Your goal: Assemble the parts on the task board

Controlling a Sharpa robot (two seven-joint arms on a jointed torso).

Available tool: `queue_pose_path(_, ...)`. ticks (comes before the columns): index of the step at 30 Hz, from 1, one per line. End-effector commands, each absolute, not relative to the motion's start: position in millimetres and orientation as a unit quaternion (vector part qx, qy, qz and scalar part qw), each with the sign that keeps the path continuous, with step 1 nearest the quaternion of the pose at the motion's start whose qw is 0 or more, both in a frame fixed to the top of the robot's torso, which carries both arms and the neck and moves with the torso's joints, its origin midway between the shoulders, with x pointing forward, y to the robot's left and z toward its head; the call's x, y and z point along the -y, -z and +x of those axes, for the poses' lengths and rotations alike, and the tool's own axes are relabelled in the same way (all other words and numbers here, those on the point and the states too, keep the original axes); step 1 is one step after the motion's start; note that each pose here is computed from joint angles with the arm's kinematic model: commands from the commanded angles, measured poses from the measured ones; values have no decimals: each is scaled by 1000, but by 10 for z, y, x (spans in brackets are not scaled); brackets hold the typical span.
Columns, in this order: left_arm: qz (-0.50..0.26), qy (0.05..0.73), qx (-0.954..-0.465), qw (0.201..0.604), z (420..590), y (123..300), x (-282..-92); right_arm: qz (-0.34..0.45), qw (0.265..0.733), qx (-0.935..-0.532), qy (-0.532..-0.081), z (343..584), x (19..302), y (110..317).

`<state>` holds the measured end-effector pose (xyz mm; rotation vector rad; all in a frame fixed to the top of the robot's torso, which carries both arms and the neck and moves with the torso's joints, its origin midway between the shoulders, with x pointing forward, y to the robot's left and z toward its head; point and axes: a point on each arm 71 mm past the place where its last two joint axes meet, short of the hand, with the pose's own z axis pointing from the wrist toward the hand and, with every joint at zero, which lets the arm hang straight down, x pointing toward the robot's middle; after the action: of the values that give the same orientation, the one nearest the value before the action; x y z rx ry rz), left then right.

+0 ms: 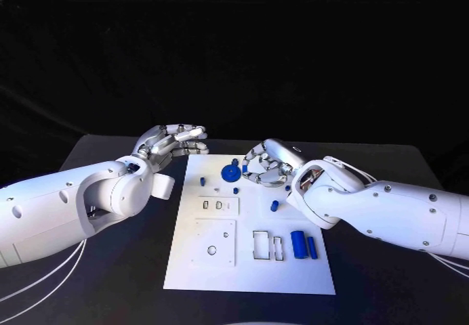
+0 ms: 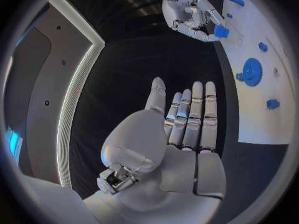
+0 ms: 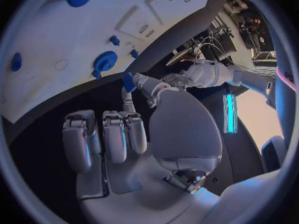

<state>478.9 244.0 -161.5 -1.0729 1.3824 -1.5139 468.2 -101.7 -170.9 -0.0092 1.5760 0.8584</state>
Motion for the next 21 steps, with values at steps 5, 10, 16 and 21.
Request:
queue_pose_path(5,-421,607,-547,395,4800,1609,-2400,-32,626,-706,-331,4581,753,1890)
queue_pose_path(10,-421,607,-547,394,4807,1612,-2391,-44,613,-717,-329,4495,599,2041)
queue_pose_path(16,-422,608,-546,393,4815,1615,-2378,-57,608,-722,-326,4426,487,2195)
queue_pose_path(21,-422,607,-546,393,4818,1616,-2381,-61,603,-726,-324,4388,456,2266)
